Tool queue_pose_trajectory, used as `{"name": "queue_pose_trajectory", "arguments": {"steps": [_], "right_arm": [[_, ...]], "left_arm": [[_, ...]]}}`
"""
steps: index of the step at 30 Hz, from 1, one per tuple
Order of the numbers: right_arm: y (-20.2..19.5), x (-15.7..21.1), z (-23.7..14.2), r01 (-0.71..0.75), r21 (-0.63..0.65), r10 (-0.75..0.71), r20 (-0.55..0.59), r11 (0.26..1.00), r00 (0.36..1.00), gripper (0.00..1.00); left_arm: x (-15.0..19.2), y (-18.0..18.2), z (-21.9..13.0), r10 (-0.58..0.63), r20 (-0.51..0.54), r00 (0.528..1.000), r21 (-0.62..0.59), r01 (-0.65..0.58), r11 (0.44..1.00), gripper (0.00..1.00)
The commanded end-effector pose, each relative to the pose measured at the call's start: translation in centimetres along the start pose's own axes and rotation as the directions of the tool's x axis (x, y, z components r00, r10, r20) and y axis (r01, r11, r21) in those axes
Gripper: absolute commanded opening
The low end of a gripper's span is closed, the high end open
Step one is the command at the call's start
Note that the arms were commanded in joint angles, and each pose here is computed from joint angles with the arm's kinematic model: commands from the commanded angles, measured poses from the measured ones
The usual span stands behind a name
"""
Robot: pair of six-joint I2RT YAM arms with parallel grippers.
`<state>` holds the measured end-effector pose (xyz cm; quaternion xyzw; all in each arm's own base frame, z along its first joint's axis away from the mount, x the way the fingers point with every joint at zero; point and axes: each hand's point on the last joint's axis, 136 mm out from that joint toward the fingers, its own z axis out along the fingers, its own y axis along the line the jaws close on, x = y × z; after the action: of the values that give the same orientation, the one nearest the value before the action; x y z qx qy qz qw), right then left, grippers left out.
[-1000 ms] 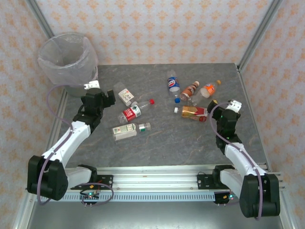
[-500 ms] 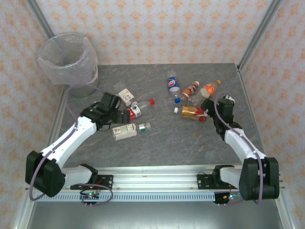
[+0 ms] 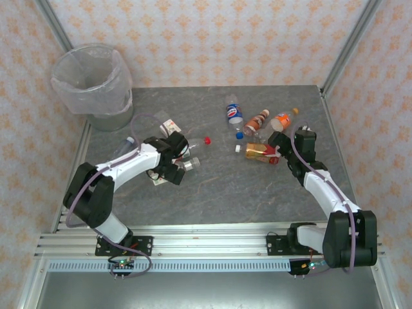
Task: Put the plastic bottles in the bin
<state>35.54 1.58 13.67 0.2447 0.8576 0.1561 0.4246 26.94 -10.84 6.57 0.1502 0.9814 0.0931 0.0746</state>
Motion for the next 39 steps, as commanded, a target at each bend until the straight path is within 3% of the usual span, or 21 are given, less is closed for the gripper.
{"name": "queue_pose_trajectory", "arguments": {"steps": [1, 13, 23, 27, 32, 39], "right_arm": [[0.3, -0.9, -0.3, 0.011, 0.001, -0.011, 0.017, 1.000, 1.000, 0.99], [0.1, -0.7, 0.0, 0.018, 0.016, -0.018, 0.011, 1.000, 1.000, 0.99], [0.4, -0.6, -0.1, 0.016, 0.008, -0.016, 0.001, 1.000, 1.000, 0.99], [0.9, -0.5, -0.1, 0.012, -0.005, -0.012, -0.003, 1.000, 1.000, 0.99], [1.4, -0.6, -0.2, 0.014, -0.017, -0.014, -0.003, 1.000, 1.000, 0.99], [2.1, -0.6, -0.3, 0.031, -0.026, -0.031, -0.005, 0.999, 1.000, 0.99]], "left_arm": [[0.6, -0.7, -0.4, 0.101, -0.042, 0.994, 0.013, -0.101, 0.995, 1.00], [0.9, -4.3, 0.4, 0.181, -0.039, 0.983, 0.059, -0.179, 0.982, 0.99], [0.0, -5.1, 0.9, 0.146, 0.011, 0.989, 0.043, -0.146, 0.988, 0.87], [-0.3, -5.5, 1.2, 0.152, 0.037, 0.988, 0.036, -0.153, 0.988, 0.76], [-0.7, -5.4, 1.4, 0.157, 0.060, 0.986, -0.002, -0.158, 0.988, 0.74], [-0.4, -6.0, 2.4, 0.171, 0.014, 0.985, -0.004, -0.171, 0.985, 0.75]]}}
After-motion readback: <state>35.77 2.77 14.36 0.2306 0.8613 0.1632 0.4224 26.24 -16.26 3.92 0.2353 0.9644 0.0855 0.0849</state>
